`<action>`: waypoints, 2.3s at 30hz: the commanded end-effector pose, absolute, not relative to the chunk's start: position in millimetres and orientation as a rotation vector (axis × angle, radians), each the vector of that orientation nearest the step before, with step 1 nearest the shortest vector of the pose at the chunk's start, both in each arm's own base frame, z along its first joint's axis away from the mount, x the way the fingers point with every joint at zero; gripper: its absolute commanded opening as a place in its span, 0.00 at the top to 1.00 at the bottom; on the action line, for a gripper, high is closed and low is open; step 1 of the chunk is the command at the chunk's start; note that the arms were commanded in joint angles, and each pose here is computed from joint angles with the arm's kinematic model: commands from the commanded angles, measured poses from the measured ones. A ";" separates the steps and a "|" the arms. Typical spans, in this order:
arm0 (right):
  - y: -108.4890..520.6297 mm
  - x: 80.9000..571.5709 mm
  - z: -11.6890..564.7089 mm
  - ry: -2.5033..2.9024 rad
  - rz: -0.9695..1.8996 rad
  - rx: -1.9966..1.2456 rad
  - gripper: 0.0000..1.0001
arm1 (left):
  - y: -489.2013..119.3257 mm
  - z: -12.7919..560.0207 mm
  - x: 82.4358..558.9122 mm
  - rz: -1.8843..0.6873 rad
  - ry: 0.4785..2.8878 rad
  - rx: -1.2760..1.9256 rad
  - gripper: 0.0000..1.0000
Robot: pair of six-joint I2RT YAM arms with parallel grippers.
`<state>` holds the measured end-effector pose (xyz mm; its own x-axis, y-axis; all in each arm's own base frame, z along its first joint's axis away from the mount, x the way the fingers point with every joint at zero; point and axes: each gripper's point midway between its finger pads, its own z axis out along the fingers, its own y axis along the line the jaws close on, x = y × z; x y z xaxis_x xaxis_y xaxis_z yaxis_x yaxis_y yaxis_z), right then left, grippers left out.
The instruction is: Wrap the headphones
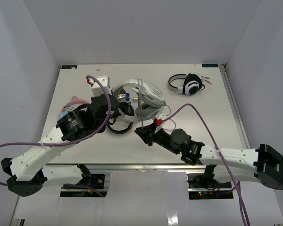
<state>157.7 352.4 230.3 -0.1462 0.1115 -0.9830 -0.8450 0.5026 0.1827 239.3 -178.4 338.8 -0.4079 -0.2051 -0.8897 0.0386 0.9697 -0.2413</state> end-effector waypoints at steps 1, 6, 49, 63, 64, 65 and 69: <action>348.5 163.7 254.8 1.334 0.952 -0.599 0.76 | -186.3 375.3 230.6 -0.515 1.882 -0.230 1.00; 349.0 162.7 261.3 1.238 0.955 -0.598 0.75 | -187.6 378.9 220.8 -0.617 1.869 -0.239 1.00; 411.9 128.8 273.0 0.829 1.190 -0.749 0.64 | -195.0 400.8 173.6 -0.991 1.836 -0.177 1.00; 349.4 193.1 242.5 1.062 1.239 -0.648 0.92 | -190.5 400.7 143.8 -0.863 1.958 0.231 1.00; 344.8 198.5 243.6 1.090 1.222 -0.650 0.92 | -186.7 399.5 144.1 -0.824 1.961 0.267 1.00; 341.3 203.4 248.7 1.106 1.201 -0.649 0.92 | -184.2 398.0 144.0 -0.788 1.961 0.313 1.00; 339.5 229.6 241.0 1.301 1.080 -0.697 0.92 | -186.3 375.6 143.0 -0.655 1.988 0.565 1.00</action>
